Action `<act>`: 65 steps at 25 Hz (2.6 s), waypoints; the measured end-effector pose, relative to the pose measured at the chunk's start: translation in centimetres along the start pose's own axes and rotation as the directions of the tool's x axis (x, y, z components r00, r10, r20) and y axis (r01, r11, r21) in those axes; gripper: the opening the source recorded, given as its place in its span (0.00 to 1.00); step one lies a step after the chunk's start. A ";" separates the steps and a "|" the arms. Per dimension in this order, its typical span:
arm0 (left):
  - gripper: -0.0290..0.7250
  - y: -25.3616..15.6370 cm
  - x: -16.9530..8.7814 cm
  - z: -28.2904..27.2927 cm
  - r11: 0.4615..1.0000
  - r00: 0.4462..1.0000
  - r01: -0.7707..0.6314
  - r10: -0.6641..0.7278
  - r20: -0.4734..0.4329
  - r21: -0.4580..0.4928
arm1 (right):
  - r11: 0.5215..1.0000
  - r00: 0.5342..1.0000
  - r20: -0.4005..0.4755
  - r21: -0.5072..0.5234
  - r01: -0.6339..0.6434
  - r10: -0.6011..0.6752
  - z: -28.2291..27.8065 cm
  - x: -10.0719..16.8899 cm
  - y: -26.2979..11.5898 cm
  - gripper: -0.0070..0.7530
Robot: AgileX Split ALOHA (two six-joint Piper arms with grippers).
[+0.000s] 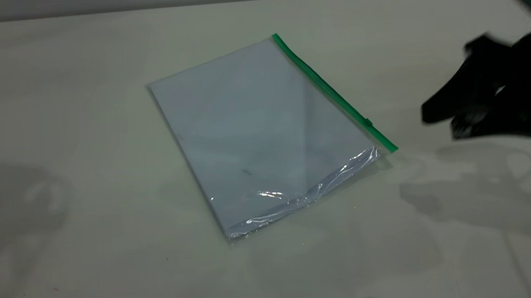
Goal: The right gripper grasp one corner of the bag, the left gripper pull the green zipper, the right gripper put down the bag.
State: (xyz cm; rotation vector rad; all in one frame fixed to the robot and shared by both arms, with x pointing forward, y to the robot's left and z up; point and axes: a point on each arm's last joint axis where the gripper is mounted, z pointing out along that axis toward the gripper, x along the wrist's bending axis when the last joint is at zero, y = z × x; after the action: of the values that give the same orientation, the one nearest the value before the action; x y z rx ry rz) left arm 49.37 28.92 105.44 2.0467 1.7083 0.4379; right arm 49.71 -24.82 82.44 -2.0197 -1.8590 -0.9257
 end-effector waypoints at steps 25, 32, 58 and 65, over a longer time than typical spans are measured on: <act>0.72 0.4 -0.6 0.2 0.999 0.997 -0.001 0.004 0.074 -0.042 | 0.995 0.983 -0.180 0.092 -0.029 0.045 10.7 -3.6 2.7 0.67; 0.72 0.5 -0.7 0.2 0.999 0.997 0.007 -0.004 0.082 -0.045 | 0.994 0.981 -0.193 0.102 0.026 -0.006 11.9 -2.0 3.0 0.60; 0.72 0.9 -0.5 0.9 0.998 0.998 -0.017 0.021 0.067 -0.068 | 0.960 0.893 -0.363 -0.008 0.281 -0.265 5.2 1.2 10.0 0.05; 0.72 2.9 -0.3 3.0 0.997 0.993 -0.034 0.042 0.112 -0.072 | 0.870 0.771 -0.436 -0.065 0.488 -0.465 5.3 8.0 14.0 0.05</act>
State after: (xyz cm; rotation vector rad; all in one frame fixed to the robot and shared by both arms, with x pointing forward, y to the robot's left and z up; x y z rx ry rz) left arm 53.20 27.80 104.41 2.0171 1.5679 0.3810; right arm 64.52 -17.55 86.46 -1.1634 -2.1162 -1.3113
